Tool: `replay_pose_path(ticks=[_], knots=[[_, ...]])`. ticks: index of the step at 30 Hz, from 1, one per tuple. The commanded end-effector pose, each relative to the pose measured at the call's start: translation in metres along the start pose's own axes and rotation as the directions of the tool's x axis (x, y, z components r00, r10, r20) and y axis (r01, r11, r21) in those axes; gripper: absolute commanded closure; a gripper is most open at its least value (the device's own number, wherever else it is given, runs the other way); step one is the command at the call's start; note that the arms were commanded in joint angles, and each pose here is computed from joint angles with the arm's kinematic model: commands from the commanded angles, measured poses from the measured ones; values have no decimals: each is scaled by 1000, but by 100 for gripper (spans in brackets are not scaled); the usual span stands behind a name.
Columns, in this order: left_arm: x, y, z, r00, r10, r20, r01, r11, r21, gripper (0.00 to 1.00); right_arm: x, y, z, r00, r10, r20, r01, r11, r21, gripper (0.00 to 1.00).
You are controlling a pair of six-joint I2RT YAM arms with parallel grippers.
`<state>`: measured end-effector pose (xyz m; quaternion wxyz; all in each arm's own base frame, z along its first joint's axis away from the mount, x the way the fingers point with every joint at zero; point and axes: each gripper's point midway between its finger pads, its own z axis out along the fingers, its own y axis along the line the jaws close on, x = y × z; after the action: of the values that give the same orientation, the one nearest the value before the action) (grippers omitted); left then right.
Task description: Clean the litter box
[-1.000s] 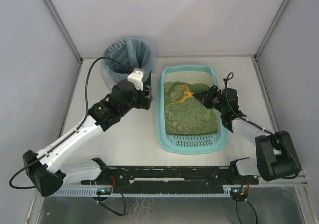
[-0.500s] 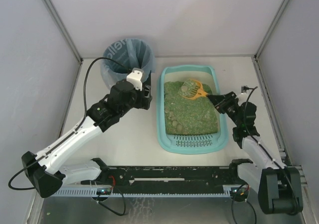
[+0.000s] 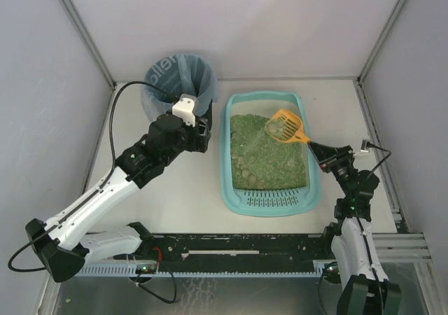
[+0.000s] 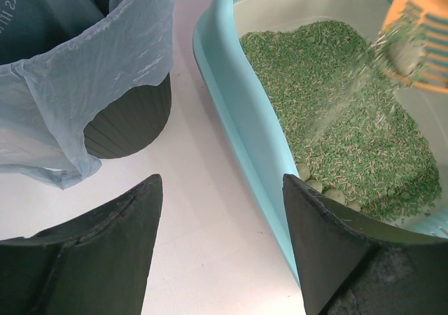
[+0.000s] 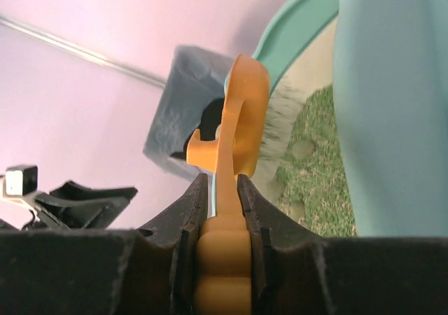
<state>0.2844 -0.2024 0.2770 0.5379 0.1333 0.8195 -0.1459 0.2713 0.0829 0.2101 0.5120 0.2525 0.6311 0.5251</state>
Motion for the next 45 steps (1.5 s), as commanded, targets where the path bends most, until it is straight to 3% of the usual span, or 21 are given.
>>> replay_pose_path(ticks=[1, 3, 7, 12, 16, 21, 24, 29, 33, 37, 41, 45], knots=[[-28, -3, -5, 997, -5, 81, 5, 1000, 8, 26, -1, 24, -4, 999, 23, -28, -25, 997, -68, 100], [-28, -3, -5, 997, -5, 78, 4, 1000, 12, 26, 8, 33, -3, 996, 4, -84, -13, 995, -101, 100], [-27, -3, -5, 997, -5, 77, 4, 1000, 8, 26, -3, 13, -6, 997, 76, -19, -76, 996, -47, 100], [-25, -2, -2, 998, 0, 70, 0, 1000, 2, 26, 19, 35, 0, 990, 14, -139, -30, 993, -112, 100], [-24, -4, -1, 998, -2, 63, 1, 1000, 8, 26, 2, 7, -4, 994, 100, -36, -100, 995, -23, 100], [-26, -2, -2, 998, -1, 68, 1, 1000, 1, 26, 24, 29, 1, 985, 3, -170, -17, 996, -83, 100], [-25, -2, -2, 998, 0, 67, 0, 1000, 1, 27, 6, -2, -3, 993, 104, -63, -102, 994, 26, 100], [-28, 1, -4, 997, -2, 76, 3, 1000, -11, 26, 27, 29, 1, 978, 5, -208, -23, 996, -87, 100], [-27, -1, -4, 997, 0, 72, 1, 1000, -4, 26, 8, 1, -2, 991, 102, -82, -102, 995, 9, 100], [-27, 1, -4, 997, -1, 76, 2, 1000, -9, 26, 32, 35, 3, 973, -13, -231, -12, 994, -108, 100], [-28, 1, -5, 997, -2, 79, 3, 1000, -10, 26, 9, 3, 0, 992, 90, -92, -89, 996, 16, 100], [-28, 2, -5, 997, -1, 80, 2, 1000, -17, 26, 30, 34, 5, 970, -7, -244, -18, 995, -100, 100]])
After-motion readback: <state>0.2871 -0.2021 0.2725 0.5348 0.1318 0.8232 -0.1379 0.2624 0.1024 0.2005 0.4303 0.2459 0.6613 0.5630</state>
